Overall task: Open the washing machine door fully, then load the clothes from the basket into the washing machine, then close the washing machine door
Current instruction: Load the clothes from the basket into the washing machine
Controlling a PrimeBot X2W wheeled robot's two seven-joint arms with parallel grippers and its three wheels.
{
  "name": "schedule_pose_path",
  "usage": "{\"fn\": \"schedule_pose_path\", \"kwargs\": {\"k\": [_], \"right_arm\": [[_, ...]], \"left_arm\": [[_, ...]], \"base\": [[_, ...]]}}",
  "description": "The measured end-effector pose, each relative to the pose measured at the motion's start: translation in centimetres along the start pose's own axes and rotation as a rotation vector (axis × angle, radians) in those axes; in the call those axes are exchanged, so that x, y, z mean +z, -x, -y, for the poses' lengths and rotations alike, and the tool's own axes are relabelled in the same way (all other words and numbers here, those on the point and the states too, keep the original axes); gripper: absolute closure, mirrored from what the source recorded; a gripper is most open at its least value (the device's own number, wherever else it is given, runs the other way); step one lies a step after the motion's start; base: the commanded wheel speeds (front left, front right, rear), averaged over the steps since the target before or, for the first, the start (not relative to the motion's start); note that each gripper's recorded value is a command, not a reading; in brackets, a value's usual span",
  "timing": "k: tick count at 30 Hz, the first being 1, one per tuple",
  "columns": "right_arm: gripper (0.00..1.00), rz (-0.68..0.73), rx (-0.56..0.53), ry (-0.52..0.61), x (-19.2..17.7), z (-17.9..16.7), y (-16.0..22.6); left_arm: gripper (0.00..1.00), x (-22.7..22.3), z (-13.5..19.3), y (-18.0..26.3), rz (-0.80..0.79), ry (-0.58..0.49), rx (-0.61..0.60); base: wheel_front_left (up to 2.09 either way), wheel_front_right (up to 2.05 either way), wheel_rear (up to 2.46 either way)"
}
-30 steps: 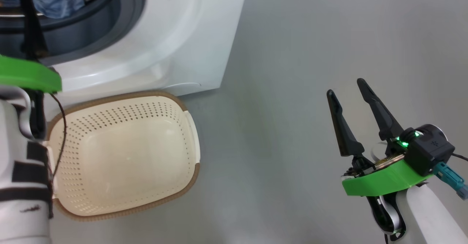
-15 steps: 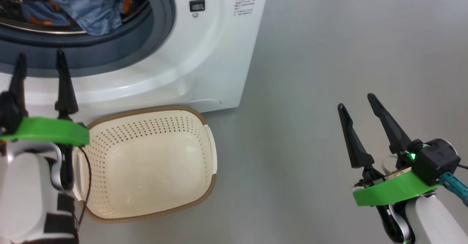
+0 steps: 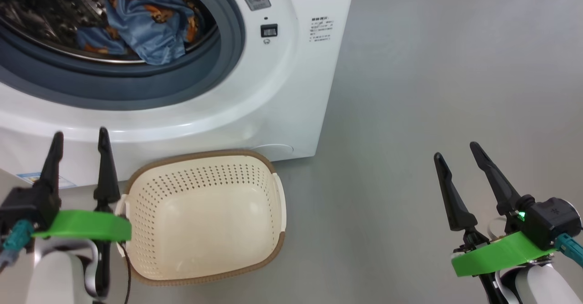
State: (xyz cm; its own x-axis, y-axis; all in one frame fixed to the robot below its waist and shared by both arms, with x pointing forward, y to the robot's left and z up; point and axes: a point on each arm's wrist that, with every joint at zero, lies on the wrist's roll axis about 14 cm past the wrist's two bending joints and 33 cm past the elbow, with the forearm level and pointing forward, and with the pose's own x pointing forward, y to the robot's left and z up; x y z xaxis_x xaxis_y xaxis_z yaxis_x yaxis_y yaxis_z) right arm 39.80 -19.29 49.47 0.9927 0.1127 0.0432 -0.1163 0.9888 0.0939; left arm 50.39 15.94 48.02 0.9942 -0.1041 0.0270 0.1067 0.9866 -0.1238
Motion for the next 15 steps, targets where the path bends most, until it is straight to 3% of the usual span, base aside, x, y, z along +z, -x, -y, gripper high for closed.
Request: {"fn": "schedule_pose_path", "kwargs": {"k": [15], "right_arm": [[0.0,0.013,0.007,0.009,0.9,-0.2,2.2]], "left_arm": [[0.0,0.5,-3.0,7.0,-0.004,-0.028,0.099]], "base": [[0.0,0.0,0.0]]}}
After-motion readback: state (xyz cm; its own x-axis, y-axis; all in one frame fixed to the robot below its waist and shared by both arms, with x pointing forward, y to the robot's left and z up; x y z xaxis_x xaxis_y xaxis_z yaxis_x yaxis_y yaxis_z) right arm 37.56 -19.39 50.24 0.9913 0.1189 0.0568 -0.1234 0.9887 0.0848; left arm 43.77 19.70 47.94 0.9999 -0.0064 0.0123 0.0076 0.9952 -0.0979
